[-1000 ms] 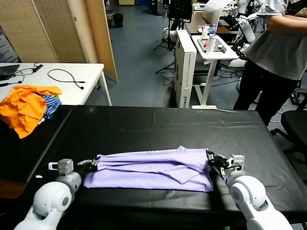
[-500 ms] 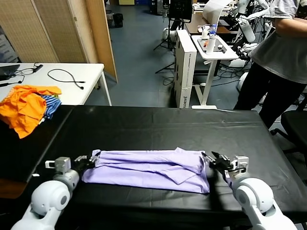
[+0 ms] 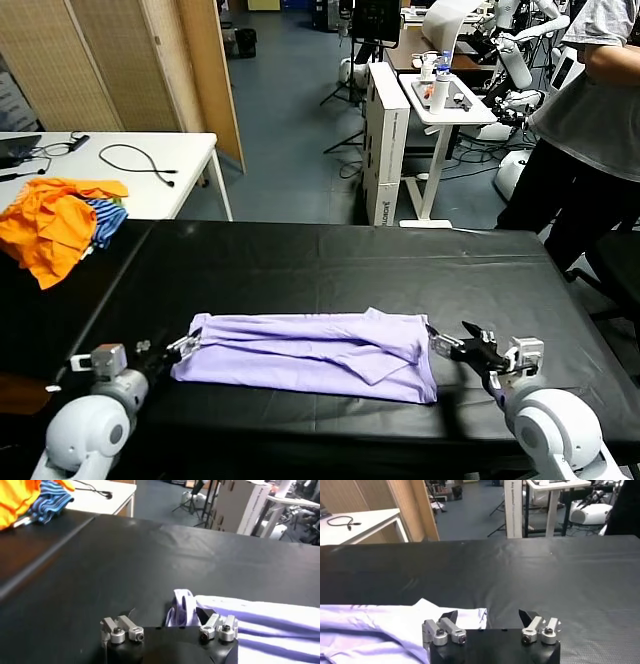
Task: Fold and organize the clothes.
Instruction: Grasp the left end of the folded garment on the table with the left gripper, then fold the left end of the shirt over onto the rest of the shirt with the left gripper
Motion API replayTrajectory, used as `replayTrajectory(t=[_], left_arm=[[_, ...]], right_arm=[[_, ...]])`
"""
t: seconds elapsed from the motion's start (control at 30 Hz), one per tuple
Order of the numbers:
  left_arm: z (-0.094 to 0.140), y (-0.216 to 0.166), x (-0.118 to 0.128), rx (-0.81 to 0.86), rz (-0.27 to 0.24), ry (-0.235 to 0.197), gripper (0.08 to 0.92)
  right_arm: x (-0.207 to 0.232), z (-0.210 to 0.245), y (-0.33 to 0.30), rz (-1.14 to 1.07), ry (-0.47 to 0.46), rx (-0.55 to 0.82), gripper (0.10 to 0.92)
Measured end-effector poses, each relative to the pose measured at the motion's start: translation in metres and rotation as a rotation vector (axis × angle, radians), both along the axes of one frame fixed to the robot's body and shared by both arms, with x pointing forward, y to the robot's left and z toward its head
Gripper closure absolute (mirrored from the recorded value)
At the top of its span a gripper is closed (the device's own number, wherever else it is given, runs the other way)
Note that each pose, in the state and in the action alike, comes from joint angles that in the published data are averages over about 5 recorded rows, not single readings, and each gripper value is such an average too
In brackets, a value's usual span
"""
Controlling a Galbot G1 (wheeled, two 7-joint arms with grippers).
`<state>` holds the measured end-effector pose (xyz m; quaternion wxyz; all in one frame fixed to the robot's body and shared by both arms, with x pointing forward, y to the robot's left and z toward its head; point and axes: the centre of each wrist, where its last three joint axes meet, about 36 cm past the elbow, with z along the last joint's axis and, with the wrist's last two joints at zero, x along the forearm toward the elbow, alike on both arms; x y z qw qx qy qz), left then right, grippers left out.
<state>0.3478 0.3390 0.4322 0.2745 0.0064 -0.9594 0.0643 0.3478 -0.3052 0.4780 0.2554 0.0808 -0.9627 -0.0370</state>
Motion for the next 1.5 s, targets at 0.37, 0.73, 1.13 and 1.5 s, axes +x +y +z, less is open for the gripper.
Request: replayTrajectory(t=[0.37,0.73,1.13,1.5], left_arm=[[-0.015,-0.020,-0.008,0.018,0.004,-0.007,0.104],[-0.021,-0.028,-0.008,-0.009,0.002,-0.010,0.622],[-0.016,-0.023,-0.011,0.058,-0.037,-0.010,0.812],[0.015,0.038,-0.012,0.541,-0.116,-0.144,0.812]], right_arm=[[0.000,-0.002,0.001,0.001,-0.002,0.006,0.115],[0.002,-0.006,0.003,0.007,0.002,0.007,0.115],[-0.003,-0.004,0.003,0.006,-0.013,0.011,0.115],[-0.019,-0.004,0.014,0.011,-0.027,0.046,0.115]])
